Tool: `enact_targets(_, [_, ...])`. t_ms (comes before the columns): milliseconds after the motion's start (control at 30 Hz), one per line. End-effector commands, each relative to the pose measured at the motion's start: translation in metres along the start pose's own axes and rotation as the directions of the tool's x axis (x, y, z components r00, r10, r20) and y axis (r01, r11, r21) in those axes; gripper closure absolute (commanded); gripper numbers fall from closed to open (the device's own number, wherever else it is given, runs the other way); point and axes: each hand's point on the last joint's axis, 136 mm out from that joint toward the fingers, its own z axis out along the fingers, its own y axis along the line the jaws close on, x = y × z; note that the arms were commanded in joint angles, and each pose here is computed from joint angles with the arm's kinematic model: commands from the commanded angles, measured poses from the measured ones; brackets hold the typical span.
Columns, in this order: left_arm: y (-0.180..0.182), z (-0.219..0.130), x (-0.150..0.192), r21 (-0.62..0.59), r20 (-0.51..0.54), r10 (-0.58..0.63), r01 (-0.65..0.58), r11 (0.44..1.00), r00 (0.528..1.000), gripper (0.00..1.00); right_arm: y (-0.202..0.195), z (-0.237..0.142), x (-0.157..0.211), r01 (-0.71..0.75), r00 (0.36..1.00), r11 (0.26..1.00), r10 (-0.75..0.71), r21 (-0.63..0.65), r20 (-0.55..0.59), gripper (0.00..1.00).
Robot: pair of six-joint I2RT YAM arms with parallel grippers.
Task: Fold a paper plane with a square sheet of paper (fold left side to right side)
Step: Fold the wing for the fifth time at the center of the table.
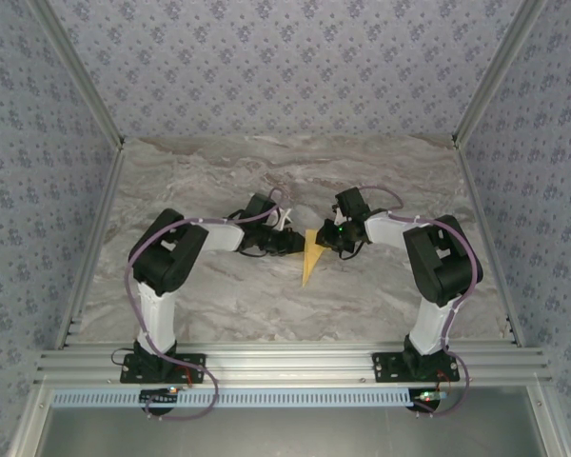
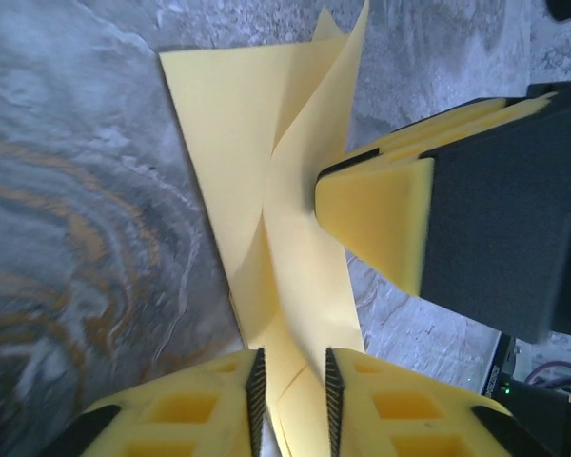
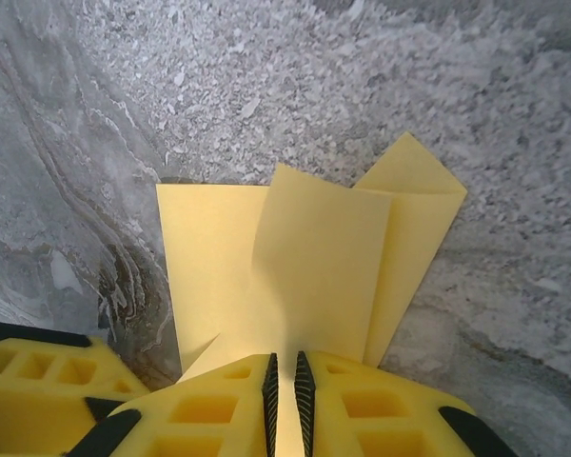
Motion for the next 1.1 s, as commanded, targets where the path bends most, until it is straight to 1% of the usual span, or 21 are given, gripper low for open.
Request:
enact_targets(0, [-0.016,-0.029,-0.012,-0.009,0.074,0.045,-0.044,0.999,0.996,0.71,-0.041,0.01,0.023,-0.036,0.997,0.991,0.045,0.129,-0.066,0.84])
enact_targets(100, [-0.023,-0.041,-0.005,-0.018,0.079,0.062,-0.06,0.998,0.995,0.69,-0.042,0.011,0.024,-0.036,0.997,0.991,0.044,0.129,-0.066,0.84])
enact_targets(233, [-0.049,-0.05,0.013,0.046,0.046,0.09,-0.092,0.995,0.995,0.75,-0.041,0.011,0.023,-0.036,0.997,0.992,0.044,0.124,-0.063,0.84])
enact_targets(400, [-0.084,-0.038,0.04,0.141,-0.035,0.121,-0.115,0.983,0.992,0.79,-0.039,0.013,0.023,-0.032,0.997,0.992,0.041,0.119,-0.067,0.84])
enact_targets(500, [-0.093,-0.027,0.049,0.155,-0.068,0.123,-0.112,0.982,0.99,0.79,-0.04,0.013,0.023,-0.034,0.997,0.992,0.042,0.122,-0.067,0.84])
enact_targets(700, [-0.085,-0.005,0.049,0.134,-0.103,0.103,-0.089,0.987,0.989,0.79,-0.039,0.013,0.023,-0.033,0.997,0.992,0.042,0.125,-0.07,0.84])
enact_targets(900, [-0.084,0.006,0.053,0.137,-0.138,0.105,-0.086,0.987,0.985,0.77,-0.04,0.013,0.024,-0.032,0.996,0.991,0.042,0.131,-0.074,0.84])
enact_targets(967, [-0.079,0.008,0.056,0.111,-0.153,0.1,-0.084,0.99,0.983,0.77,-0.04,0.013,0.025,-0.032,0.996,0.99,0.043,0.134,-0.076,0.84])
enact_targets(1067, [-0.064,0.009,0.059,0.036,-0.173,0.091,-0.086,0.996,0.981,0.77,-0.04,0.013,0.025,-0.032,0.996,0.991,0.042,0.134,-0.075,0.84])
